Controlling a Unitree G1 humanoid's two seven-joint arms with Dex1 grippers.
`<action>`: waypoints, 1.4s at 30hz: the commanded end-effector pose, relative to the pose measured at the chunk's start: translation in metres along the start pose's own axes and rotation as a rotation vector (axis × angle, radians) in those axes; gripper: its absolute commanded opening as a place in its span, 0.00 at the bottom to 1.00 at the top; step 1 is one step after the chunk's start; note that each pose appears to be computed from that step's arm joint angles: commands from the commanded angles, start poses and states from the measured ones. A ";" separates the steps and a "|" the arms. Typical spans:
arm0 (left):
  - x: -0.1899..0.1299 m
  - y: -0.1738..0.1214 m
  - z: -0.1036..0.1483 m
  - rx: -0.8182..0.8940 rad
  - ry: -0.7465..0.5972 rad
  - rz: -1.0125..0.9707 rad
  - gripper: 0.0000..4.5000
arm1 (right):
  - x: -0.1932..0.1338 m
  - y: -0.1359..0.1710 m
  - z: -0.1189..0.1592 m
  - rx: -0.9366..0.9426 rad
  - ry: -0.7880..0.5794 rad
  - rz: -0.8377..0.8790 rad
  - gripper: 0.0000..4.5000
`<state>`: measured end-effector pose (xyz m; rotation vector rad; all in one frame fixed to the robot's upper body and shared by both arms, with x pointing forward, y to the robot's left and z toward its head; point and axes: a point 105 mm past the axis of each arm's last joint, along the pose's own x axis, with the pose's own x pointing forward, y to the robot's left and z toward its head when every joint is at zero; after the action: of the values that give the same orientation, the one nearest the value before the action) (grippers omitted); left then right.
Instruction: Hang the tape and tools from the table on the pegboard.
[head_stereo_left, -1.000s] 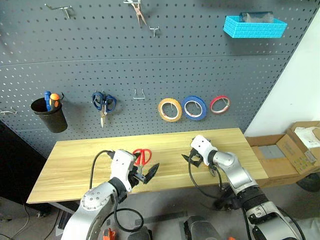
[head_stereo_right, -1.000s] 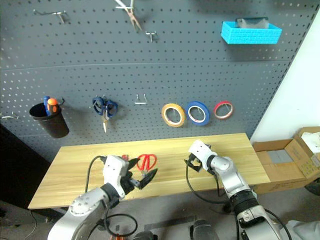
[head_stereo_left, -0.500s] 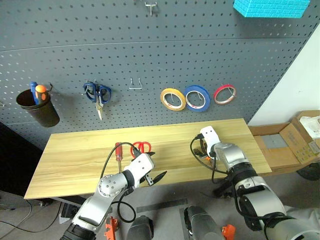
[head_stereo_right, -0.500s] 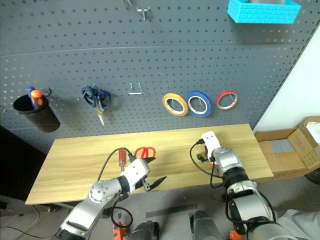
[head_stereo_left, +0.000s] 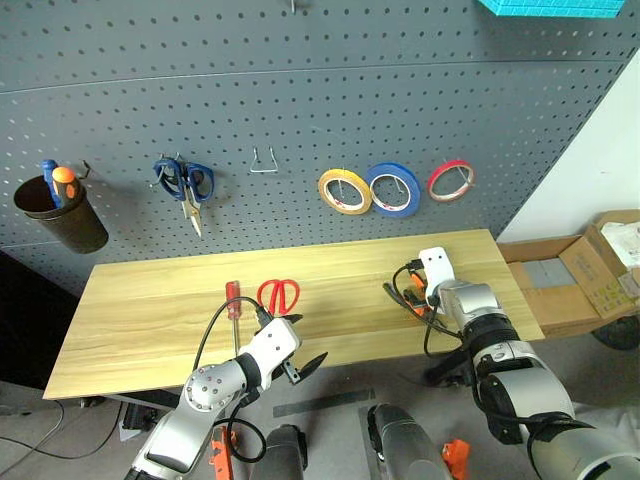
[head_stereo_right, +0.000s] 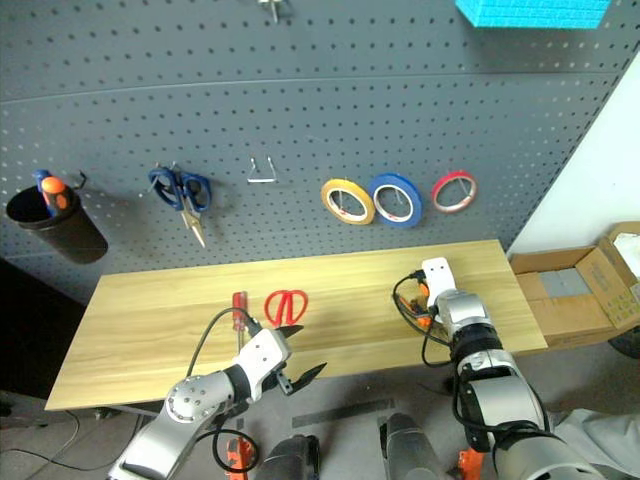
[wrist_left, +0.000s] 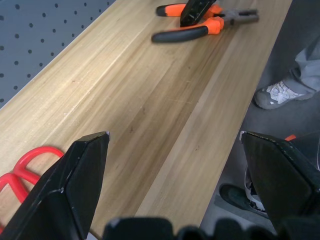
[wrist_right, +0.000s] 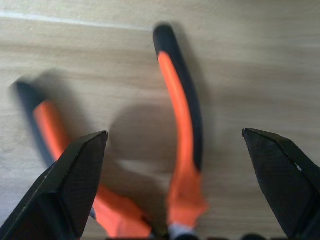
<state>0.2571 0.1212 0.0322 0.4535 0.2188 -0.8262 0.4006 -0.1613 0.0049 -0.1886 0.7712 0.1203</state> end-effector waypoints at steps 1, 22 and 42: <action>-0.004 0.004 0.011 0.011 -0.039 0.016 1.00 | -0.009 -0.006 0.030 -0.012 -0.098 -0.020 0.99; -0.004 0.005 0.011 -0.004 -0.040 0.028 1.00 | -0.032 -0.003 0.023 -0.137 -0.011 0.202 0.99; -0.013 0.002 0.009 -0.015 -0.026 0.046 1.00 | -0.018 -0.001 -0.004 -0.268 0.082 0.249 0.99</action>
<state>0.2517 0.1301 0.0334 0.4360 0.2374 -0.7856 0.3815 -0.1629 0.0131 -0.3411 0.8716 0.4584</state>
